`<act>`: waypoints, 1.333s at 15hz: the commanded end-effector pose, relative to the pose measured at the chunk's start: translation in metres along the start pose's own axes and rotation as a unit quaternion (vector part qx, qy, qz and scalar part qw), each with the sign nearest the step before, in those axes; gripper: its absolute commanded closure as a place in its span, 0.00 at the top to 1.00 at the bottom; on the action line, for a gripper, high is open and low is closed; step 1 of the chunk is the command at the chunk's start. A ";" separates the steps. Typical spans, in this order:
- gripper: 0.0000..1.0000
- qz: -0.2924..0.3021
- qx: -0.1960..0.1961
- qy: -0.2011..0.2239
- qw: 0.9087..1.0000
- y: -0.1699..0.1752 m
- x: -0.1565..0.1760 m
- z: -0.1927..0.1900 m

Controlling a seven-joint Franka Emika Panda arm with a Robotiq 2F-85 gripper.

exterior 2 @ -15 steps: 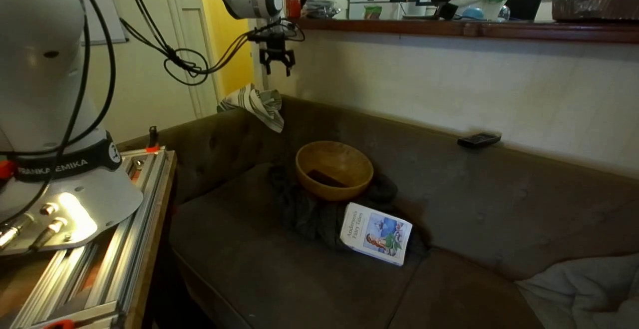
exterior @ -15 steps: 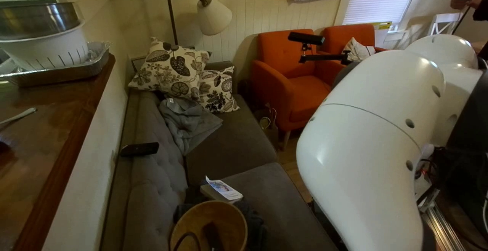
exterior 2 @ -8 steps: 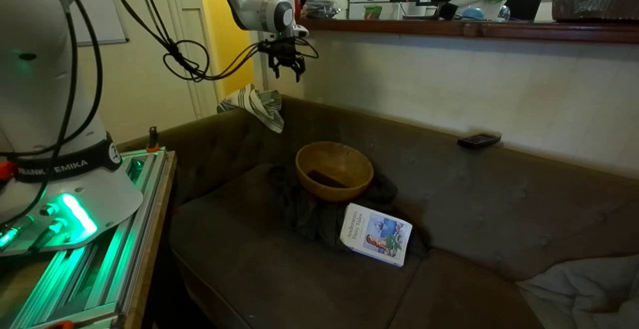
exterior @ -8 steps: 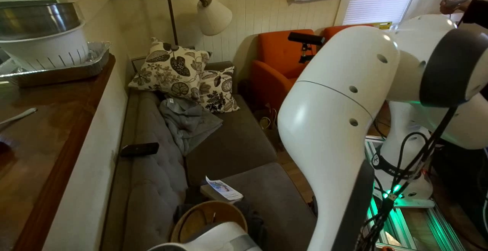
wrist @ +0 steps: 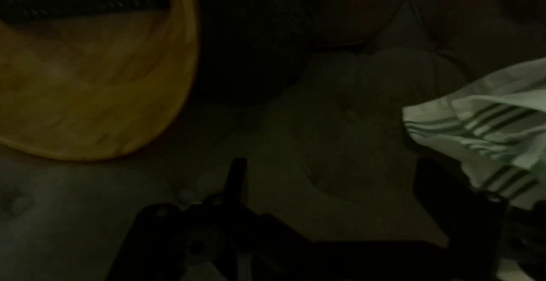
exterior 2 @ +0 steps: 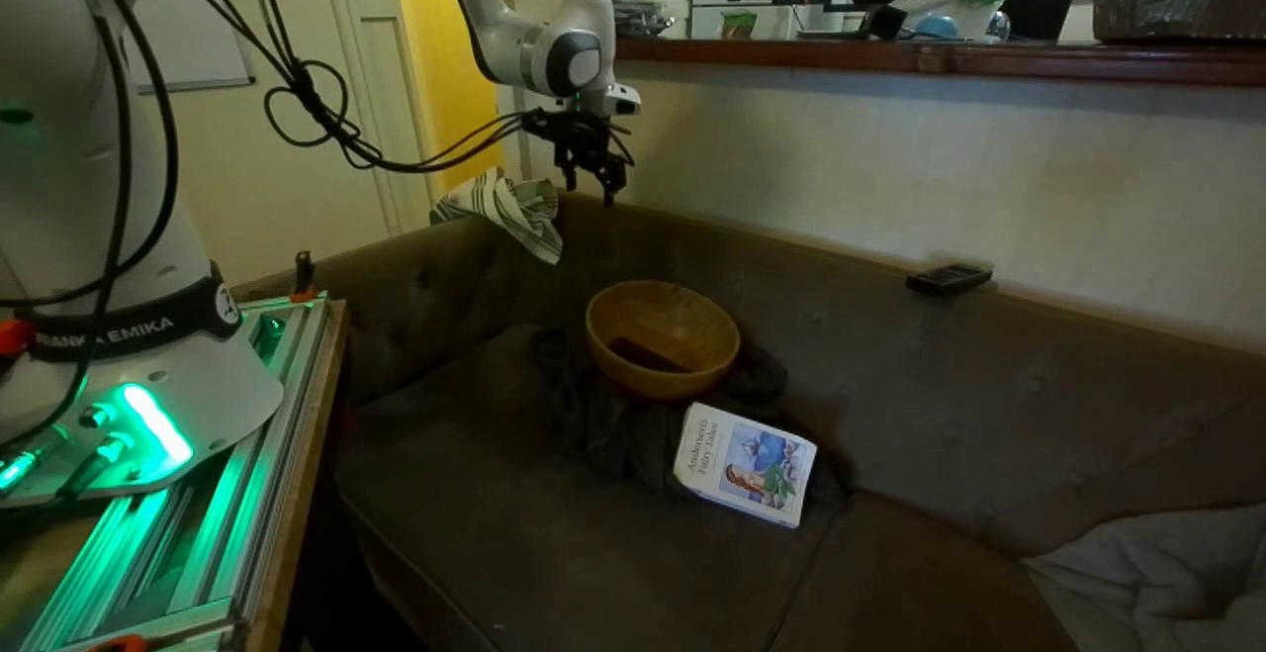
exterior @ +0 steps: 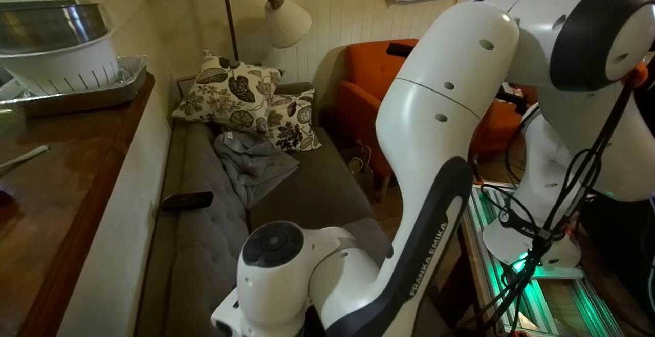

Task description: Put the striped towel on the armrest then put the remote from the bowl on top of the book.

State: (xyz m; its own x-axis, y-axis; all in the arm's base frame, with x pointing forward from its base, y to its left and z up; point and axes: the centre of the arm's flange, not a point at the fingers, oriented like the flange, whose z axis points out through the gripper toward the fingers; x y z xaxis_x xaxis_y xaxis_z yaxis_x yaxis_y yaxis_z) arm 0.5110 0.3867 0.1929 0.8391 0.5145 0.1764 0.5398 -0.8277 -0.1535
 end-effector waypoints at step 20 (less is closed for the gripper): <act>1.00 0.450 -0.198 -0.043 0.870 0.152 -0.044 0.095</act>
State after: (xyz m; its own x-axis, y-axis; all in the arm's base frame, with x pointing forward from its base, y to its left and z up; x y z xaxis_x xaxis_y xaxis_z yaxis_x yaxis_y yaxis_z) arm 0.5471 0.2505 0.1038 0.9544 -0.2641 0.1394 -0.2801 -0.9534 0.1119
